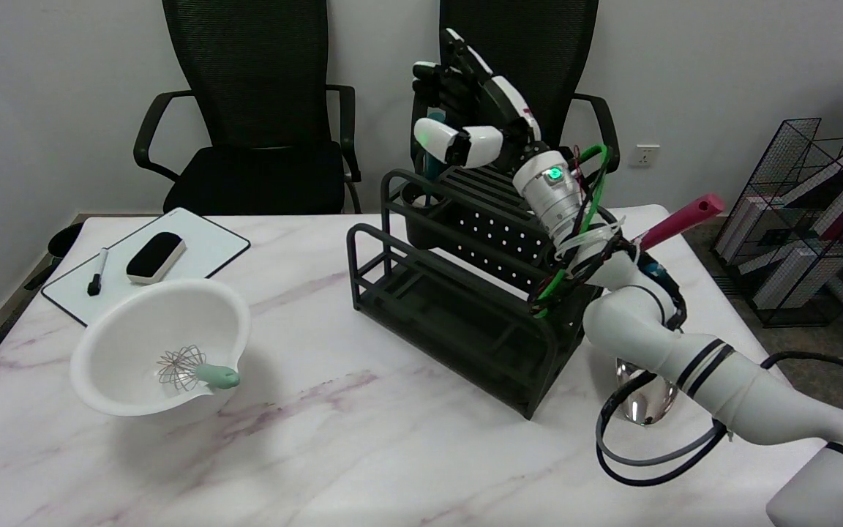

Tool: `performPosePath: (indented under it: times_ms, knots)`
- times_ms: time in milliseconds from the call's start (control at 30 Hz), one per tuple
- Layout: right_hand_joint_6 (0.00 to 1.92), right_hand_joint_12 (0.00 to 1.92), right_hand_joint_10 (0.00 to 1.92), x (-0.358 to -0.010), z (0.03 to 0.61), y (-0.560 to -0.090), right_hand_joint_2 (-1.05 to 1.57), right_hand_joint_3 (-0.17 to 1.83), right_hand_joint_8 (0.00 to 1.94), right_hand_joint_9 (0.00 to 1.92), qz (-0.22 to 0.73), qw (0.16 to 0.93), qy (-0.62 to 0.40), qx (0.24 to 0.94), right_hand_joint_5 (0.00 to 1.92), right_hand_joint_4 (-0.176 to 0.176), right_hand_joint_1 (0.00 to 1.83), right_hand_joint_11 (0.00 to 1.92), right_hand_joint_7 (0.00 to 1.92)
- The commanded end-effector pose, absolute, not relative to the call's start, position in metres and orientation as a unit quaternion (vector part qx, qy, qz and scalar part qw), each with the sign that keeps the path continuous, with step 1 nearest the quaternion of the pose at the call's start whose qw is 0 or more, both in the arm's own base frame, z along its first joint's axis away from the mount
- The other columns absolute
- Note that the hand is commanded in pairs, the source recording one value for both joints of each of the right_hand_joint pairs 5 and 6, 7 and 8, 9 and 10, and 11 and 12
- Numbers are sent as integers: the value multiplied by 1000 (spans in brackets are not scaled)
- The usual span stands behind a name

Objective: Pick up the blue sponge bottle brush.

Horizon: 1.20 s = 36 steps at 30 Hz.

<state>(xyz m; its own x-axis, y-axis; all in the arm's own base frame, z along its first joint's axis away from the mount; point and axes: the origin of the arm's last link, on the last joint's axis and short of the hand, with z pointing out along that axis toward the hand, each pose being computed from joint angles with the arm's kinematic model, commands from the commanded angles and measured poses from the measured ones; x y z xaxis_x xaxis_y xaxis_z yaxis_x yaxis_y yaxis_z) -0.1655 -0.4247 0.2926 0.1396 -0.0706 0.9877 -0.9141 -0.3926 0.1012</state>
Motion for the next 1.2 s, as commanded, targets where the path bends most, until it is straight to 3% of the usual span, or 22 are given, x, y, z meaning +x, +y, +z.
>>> performPosePath:
  times_ms: [33,300,567,800,967,1200]
  knots:
    - [31,318,443,-158,284,-441,48,1327,421,443,449,463,-377,664,31,0,1138,318,421]
    - [11,167,451,-157,286,-439,90,1357,433,451,416,482,-406,656,11,0,1119,167,433]
    - [0,148,462,-167,296,-443,101,1363,446,462,416,497,-406,644,0,0,1112,148,446]
    - [52,188,473,-167,291,-446,136,1341,456,473,424,490,-401,647,52,0,1110,188,456]
    - [180,343,497,-164,285,-445,238,1296,461,497,435,479,-397,651,180,0,1118,343,461]
    - [243,365,506,-174,281,-444,270,1309,463,506,431,478,-409,647,243,0,1124,365,463]
